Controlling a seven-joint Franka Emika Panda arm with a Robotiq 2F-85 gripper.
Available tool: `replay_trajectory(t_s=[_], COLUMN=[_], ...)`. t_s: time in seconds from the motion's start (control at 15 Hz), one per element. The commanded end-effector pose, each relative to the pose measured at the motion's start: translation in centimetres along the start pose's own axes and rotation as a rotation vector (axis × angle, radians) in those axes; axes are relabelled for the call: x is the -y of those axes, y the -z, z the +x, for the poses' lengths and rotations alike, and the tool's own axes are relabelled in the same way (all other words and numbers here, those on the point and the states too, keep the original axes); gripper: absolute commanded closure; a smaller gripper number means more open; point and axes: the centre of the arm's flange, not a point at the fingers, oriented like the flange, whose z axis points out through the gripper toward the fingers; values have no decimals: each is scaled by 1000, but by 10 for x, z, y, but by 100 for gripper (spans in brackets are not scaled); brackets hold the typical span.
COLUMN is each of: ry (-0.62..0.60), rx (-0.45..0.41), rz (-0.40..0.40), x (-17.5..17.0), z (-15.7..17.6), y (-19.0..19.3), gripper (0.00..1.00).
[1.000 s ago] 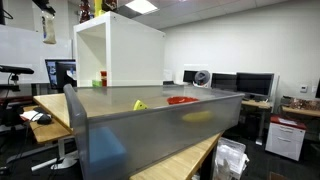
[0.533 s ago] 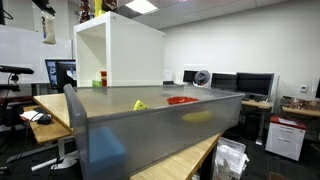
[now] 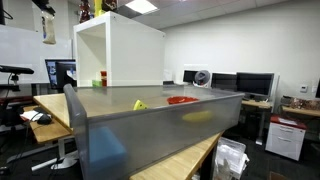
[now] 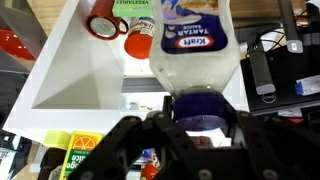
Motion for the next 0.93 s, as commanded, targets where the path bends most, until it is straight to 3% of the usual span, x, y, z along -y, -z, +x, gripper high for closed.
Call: replay_trajectory(t_s=[0.0,0.07,0.4,0.87], ry=[0,0,15,22], rx=[0,0,-17,-109], rz=[0,0,-31,-50], x=[0,0,0,-3], z=[0,0,16,44], y=[0,0,17,53], gripper=[56,81,81,81])
